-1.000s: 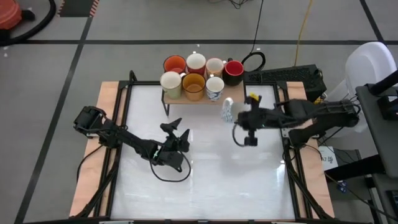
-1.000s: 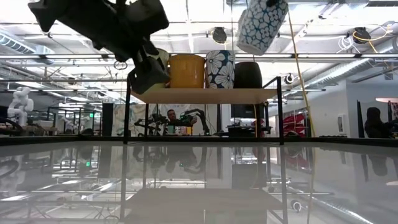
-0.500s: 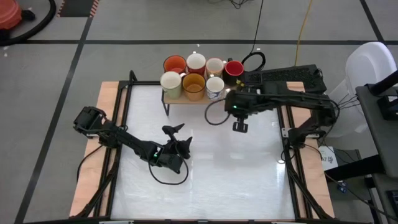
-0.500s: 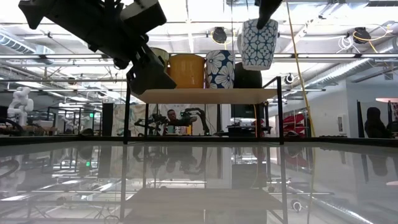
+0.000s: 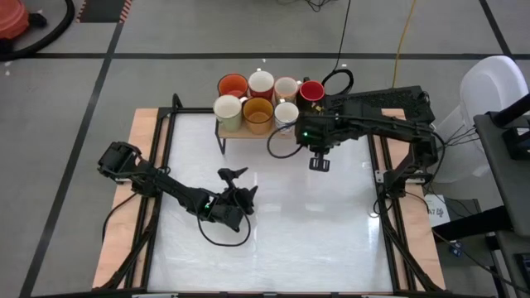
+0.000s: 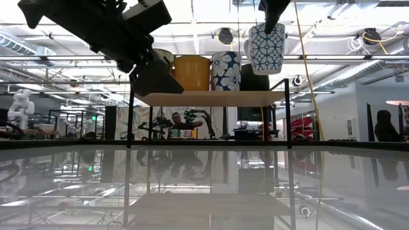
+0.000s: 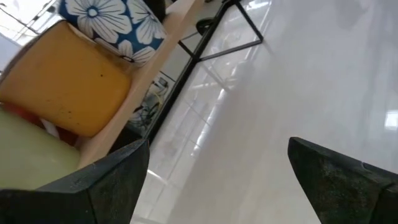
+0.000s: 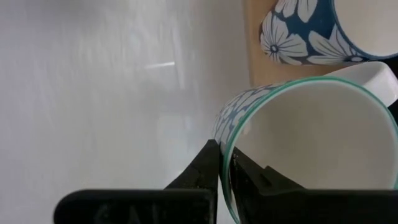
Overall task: Place coffee mugs
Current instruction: Put the light blue patterned mug on the shelf
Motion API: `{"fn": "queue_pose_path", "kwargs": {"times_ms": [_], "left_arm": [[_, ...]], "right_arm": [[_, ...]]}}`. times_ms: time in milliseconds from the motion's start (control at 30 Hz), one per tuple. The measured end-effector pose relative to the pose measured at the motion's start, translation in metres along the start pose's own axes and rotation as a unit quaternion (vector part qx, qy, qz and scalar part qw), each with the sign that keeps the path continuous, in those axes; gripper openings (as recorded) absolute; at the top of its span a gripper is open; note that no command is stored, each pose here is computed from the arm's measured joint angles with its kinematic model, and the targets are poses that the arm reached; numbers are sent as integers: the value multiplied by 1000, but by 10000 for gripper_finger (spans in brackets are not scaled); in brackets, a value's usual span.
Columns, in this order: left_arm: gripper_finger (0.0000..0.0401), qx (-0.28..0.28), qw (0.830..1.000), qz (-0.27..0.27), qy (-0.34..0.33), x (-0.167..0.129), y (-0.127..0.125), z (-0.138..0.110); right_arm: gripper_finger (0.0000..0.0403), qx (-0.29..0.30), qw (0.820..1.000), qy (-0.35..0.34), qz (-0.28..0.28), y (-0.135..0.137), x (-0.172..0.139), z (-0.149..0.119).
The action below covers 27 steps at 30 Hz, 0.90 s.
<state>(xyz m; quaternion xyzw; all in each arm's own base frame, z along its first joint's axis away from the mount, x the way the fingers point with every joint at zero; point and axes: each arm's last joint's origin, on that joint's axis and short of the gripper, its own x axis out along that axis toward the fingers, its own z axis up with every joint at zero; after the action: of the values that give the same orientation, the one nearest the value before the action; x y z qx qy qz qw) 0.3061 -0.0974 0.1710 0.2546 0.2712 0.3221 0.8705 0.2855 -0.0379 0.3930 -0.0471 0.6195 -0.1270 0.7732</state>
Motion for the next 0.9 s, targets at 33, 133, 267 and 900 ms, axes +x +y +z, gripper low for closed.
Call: {"fn": "queue_pose_path", "kwargs": {"times_ms": [33,133,267,900], "left_arm": [[386,-1,1000,-4,0,0,0,0],[386,-6,1000,-10,0,0,-1,0],[386,-11,1000,-14,-1,0,-1,0],[386,-21,999,-27,-7,0,-1,2]], "right_arm": [[8,-6,1000,-1,0,-2,-1,-1],[8,-24,1000,-2,-3,-7,-2,-3],[8,-28,1000,3,-7,-16,0,-3],[8,-64,998,-4,-21,-43,6,-3]]}}
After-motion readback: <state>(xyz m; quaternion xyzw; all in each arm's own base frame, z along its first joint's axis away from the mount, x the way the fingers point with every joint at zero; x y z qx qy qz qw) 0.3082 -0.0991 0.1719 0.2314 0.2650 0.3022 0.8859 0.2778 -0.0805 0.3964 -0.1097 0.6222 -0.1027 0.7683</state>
